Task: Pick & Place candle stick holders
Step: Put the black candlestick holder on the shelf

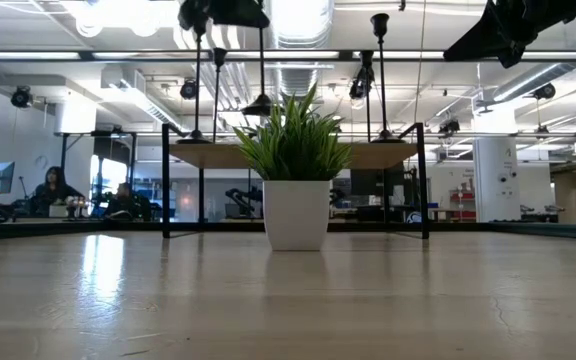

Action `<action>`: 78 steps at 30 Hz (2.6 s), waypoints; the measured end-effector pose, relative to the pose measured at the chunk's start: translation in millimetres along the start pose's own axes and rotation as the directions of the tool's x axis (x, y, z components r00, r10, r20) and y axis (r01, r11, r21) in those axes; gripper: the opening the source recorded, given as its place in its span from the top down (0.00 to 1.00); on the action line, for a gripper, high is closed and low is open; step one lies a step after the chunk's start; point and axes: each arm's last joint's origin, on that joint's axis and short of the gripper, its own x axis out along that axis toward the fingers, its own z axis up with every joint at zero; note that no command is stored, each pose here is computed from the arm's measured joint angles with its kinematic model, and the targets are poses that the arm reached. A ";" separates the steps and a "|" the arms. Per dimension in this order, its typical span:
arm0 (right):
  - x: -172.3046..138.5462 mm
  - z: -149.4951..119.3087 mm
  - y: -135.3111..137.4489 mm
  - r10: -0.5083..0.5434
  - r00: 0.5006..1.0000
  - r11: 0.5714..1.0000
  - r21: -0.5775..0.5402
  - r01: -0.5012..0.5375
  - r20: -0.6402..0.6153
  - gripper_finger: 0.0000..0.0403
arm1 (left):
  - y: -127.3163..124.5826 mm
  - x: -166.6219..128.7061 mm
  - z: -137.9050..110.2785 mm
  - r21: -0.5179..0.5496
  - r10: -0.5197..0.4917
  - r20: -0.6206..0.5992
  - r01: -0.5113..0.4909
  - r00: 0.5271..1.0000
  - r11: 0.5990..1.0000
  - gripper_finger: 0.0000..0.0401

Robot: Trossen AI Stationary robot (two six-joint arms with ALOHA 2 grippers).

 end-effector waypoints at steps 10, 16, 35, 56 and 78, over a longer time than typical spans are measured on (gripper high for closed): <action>0.0 0.0 0.0 0.000 1.000 1.000 0.000 0.000 0.000 0.98 | 16.0 14.5 -3.3 -0.032 0.065 -0.029 -0.066 0.997 0.997 0.96; 0.0 0.1 0.0 0.000 1.000 1.000 0.000 0.000 0.001 0.98 | 18.3 16.0 -4.5 -0.056 0.128 -0.033 -0.129 0.991 0.990 0.96; -0.1 0.1 -0.1 -0.001 1.000 1.000 -0.015 0.001 0.001 0.98 | -46.8 -47.6 -3.3 -0.112 0.132 0.031 -0.128 0.991 0.985 0.96; -0.2 -9.3 -2.2 -0.020 0.997 0.999 -0.047 0.016 -0.079 0.98 | -75.6 15.2 35.4 -0.033 0.439 -0.050 -0.441 0.897 0.897 0.96; 0.0 -9.1 -2.1 -0.020 0.997 0.999 -0.044 0.017 -0.076 0.98 | -44.0 50.4 -16.1 -0.145 0.508 -0.145 -0.526 0.849 0.838 0.96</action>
